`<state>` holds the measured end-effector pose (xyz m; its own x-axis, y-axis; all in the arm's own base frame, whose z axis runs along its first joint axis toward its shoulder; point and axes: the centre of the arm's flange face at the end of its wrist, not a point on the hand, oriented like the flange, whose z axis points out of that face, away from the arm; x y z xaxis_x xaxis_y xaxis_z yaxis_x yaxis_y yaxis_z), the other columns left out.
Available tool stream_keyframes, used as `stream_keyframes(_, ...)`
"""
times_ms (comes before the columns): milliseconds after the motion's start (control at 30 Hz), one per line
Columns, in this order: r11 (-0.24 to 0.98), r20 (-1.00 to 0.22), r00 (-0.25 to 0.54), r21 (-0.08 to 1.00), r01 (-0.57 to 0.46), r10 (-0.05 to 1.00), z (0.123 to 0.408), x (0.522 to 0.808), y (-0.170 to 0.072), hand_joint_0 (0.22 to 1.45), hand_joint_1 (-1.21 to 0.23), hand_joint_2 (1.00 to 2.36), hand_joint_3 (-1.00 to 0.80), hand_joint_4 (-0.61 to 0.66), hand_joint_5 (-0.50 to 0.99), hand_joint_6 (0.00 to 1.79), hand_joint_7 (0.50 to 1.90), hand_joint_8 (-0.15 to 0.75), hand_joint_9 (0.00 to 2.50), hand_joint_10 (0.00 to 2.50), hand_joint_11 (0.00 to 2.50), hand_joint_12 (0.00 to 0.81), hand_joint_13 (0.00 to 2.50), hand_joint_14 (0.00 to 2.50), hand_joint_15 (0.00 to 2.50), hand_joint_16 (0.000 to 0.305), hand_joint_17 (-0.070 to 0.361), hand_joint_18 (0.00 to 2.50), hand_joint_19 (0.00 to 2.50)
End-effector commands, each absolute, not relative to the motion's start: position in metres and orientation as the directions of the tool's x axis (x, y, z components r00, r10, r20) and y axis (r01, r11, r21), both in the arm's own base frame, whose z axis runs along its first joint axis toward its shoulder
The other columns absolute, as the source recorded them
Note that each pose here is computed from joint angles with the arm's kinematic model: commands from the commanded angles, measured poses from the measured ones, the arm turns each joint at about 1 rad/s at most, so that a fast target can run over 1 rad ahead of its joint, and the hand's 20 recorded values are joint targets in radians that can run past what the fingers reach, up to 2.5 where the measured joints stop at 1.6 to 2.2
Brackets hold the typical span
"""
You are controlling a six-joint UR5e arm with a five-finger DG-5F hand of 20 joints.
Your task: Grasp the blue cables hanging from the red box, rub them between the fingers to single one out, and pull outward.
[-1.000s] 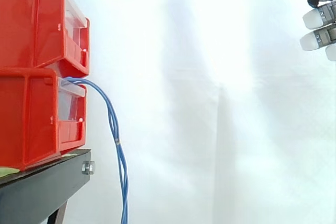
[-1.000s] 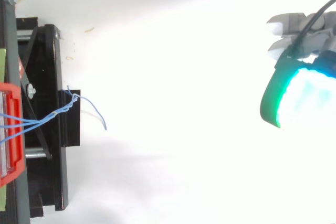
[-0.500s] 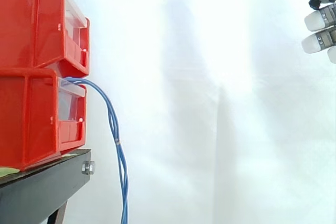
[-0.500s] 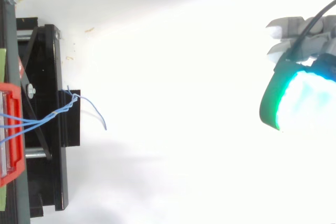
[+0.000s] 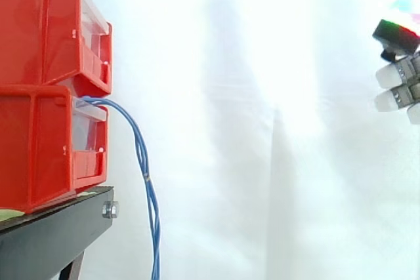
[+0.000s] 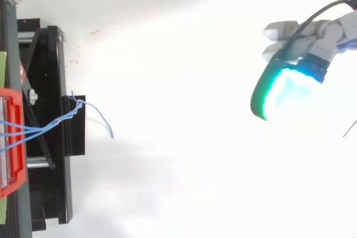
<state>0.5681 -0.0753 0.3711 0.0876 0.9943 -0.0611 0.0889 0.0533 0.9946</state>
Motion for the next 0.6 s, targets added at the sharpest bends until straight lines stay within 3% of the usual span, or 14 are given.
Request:
stream_keyframes(0,0.051,-0.061,0.093,0.993,0.104,0.994,0.360,0.573,-0.076,0.51,-0.62,1.01,-0.43,0.18,-0.22,0.50,0.75,0.217,0.28,0.00,0.00,0.302,0.00,0.00,0.03,0.043,0.096,0.00,0.17)
stream_keyframes(433,0.038,-0.053,0.144,0.994,0.102,0.988,0.317,0.597,-0.079,0.51,-0.62,1.01,-0.43,0.18,-0.22,0.50,0.75,0.217,0.28,0.00,0.00,0.302,0.00,0.00,0.03,0.043,0.096,0.00,0.17)
stream_keyframes(567,0.035,-0.054,0.167,0.993,0.112,0.985,0.284,0.611,-0.080,0.51,-0.62,1.01,-0.43,0.18,-0.22,0.50,0.75,0.217,0.28,0.00,0.00,0.302,0.00,0.00,0.03,0.043,0.096,0.00,0.17)
